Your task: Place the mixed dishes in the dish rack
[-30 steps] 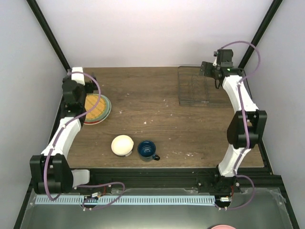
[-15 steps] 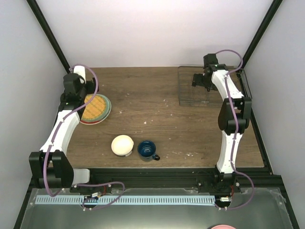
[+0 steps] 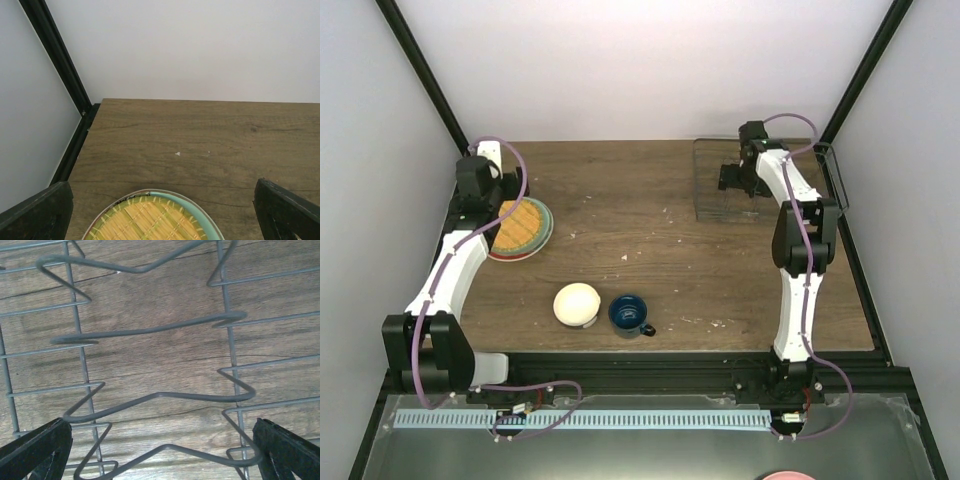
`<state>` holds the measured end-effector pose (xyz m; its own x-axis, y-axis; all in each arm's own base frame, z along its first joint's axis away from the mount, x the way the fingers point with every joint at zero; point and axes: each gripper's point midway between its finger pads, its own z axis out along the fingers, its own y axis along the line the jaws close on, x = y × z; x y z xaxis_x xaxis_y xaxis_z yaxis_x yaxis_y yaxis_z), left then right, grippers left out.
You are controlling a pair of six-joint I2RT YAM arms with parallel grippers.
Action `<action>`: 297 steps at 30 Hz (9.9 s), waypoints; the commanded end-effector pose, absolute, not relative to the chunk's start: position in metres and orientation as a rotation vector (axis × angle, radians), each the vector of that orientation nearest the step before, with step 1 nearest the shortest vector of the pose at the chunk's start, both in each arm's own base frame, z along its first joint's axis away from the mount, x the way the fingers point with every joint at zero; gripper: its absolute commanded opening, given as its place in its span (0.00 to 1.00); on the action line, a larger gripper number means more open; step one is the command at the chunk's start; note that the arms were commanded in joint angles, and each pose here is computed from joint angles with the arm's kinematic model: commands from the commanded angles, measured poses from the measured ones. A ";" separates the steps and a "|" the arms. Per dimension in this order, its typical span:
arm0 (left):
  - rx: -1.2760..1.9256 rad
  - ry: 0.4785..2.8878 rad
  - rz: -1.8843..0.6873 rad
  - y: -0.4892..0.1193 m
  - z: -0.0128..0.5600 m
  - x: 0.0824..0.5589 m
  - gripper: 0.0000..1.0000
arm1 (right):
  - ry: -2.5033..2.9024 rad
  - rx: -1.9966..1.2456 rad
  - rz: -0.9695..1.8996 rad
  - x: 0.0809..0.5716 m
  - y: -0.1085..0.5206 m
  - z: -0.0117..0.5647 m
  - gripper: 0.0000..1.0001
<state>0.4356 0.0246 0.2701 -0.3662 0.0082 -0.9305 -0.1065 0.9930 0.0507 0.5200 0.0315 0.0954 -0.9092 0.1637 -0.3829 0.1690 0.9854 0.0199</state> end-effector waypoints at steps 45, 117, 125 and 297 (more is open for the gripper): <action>-0.076 2.017 0.059 0.016 0.240 0.452 1.00 | 2.831 0.072 0.058 0.508 0.156 0.056 1.00; -0.095 2.057 0.011 0.012 0.239 0.449 1.00 | 2.950 0.099 -0.058 0.331 0.148 0.092 1.00; -0.121 2.055 -0.006 0.011 0.250 0.433 1.00 | 2.909 0.069 -0.056 0.339 0.149 0.118 1.00; 0.005 2.394 -0.867 -0.226 0.226 0.424 0.70 | 2.132 -0.716 1.245 0.415 0.319 0.269 0.34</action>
<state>0.4235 -0.2336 0.2104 -0.8532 -0.1814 -0.4891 0.1714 0.7882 -0.5911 0.4004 0.3225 0.2418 -0.7832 -0.1641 -0.5997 -0.6107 0.3844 0.6923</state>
